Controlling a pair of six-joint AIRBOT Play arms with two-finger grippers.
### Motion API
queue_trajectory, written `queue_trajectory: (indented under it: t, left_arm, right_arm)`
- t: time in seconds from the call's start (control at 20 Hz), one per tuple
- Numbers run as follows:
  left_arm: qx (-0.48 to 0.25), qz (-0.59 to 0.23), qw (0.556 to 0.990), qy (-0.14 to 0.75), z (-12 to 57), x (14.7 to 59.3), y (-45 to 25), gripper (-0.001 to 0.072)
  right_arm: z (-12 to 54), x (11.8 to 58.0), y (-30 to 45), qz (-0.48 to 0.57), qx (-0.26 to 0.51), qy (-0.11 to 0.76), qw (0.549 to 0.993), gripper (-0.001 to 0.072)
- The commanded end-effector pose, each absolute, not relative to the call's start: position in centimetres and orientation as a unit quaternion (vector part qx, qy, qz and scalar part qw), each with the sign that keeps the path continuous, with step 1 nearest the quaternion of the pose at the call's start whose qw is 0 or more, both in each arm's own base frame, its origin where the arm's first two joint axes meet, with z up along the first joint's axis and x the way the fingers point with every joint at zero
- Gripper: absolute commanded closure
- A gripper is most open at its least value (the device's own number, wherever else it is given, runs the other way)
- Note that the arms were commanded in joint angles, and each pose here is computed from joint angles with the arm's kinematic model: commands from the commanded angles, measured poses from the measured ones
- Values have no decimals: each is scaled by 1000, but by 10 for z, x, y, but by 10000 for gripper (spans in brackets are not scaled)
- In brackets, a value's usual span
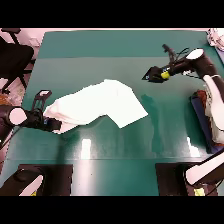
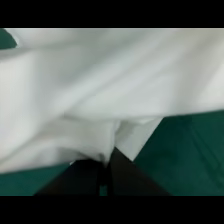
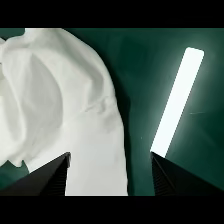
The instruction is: Fold the shirts.
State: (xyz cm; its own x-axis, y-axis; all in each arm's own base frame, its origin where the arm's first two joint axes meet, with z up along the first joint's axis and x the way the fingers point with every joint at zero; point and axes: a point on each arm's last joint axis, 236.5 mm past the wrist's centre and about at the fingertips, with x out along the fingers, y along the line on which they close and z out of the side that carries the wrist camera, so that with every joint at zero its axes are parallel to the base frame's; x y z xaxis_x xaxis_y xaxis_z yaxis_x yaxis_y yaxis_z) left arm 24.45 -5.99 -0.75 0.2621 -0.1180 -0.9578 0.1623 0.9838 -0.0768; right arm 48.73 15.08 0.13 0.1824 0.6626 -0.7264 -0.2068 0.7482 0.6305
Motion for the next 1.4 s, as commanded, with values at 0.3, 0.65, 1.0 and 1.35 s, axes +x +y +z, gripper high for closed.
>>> queue_trajectory:
  t: [0.3, 0.65, 1.0, 1.35]
  left_arm:
    - [61, -82, 799, 593, 6, 251, -46, 682]
    - [61, -82, 800, 592, 6, 251, -46, 682]
    - [60, -83, 800, 591, 6, 252, -47, 682]
    - [52, -124, 820, 556, 55, 266, -66, 683]
  right_arm:
    - [-50, 485, 227, 350, 171, 634, 667, 144]
    - [-75, 462, 220, 340, 185, 681, 621, 144]
    - [-71, 464, 248, 355, 188, 665, 629, 690]
    - [35, 490, 267, 407, 153, 571, 696, 693]
